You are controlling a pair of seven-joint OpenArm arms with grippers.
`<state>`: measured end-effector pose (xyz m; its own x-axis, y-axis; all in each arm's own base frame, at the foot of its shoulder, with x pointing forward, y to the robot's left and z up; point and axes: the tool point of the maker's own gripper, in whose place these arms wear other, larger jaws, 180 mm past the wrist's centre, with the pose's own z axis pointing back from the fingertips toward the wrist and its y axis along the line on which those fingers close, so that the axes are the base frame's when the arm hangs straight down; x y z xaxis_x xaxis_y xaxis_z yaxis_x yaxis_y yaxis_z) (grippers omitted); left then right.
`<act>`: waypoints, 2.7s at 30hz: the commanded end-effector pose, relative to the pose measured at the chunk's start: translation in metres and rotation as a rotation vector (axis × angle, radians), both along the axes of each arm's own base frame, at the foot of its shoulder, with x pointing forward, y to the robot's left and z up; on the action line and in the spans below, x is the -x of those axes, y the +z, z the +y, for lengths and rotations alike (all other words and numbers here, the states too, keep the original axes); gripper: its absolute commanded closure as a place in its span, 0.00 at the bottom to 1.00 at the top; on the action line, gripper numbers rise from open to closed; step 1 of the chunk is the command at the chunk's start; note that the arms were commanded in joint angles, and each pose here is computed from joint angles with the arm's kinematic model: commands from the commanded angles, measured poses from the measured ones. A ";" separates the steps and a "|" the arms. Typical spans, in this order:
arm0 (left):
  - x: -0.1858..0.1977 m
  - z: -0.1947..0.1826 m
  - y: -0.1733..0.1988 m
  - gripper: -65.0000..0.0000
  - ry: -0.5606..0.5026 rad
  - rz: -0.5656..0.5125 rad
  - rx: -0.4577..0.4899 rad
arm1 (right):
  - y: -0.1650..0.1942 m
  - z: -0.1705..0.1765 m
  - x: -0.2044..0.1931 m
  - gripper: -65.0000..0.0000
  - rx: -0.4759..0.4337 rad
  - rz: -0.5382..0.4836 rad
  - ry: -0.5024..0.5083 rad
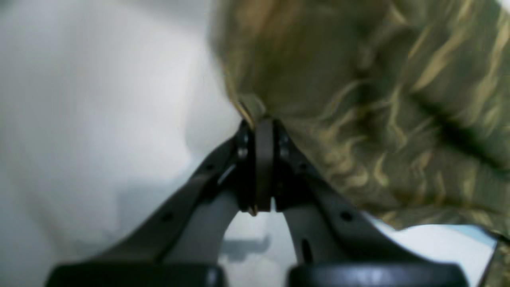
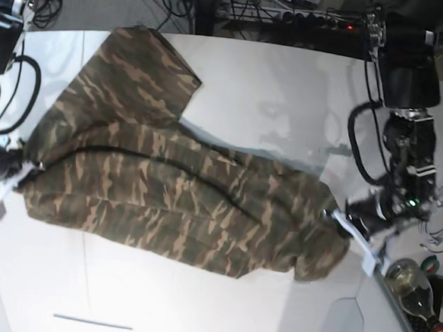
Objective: Layout the t-shirt on the table in an organized manner, then fold the t-shirt properly
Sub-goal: 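Hold the shirt with both grippers and stretch it flat, then lift the shirt with both grippers and lay it down flat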
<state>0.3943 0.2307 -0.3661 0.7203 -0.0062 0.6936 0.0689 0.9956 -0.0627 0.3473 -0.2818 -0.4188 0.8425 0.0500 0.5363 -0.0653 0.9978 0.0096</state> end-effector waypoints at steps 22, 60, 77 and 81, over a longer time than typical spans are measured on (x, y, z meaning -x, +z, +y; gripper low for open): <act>0.096 0.020 -0.073 1.00 -0.003 0.246 -0.049 | 0.017 -0.020 0.068 0.33 0.011 -0.087 -0.221; 0.111 0.031 -0.030 1.00 0.019 0.160 -0.103 | -0.013 0.045 0.160 0.99 0.008 0.171 0.126; -0.167 -0.128 0.083 1.00 -0.196 -0.131 0.032 | 0.135 -0.021 -0.157 0.99 0.156 -0.214 0.260; -0.222 -0.146 0.186 1.00 -0.158 -0.338 0.083 | 0.252 -0.048 -0.197 0.99 0.254 -0.422 0.218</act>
<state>0.6028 0.0815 -0.2212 0.5243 -0.0477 0.8502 0.2530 0.9621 -0.1020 0.5328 -0.3169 -0.2126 0.5867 0.3810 0.7146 -0.2730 0.9238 -0.2685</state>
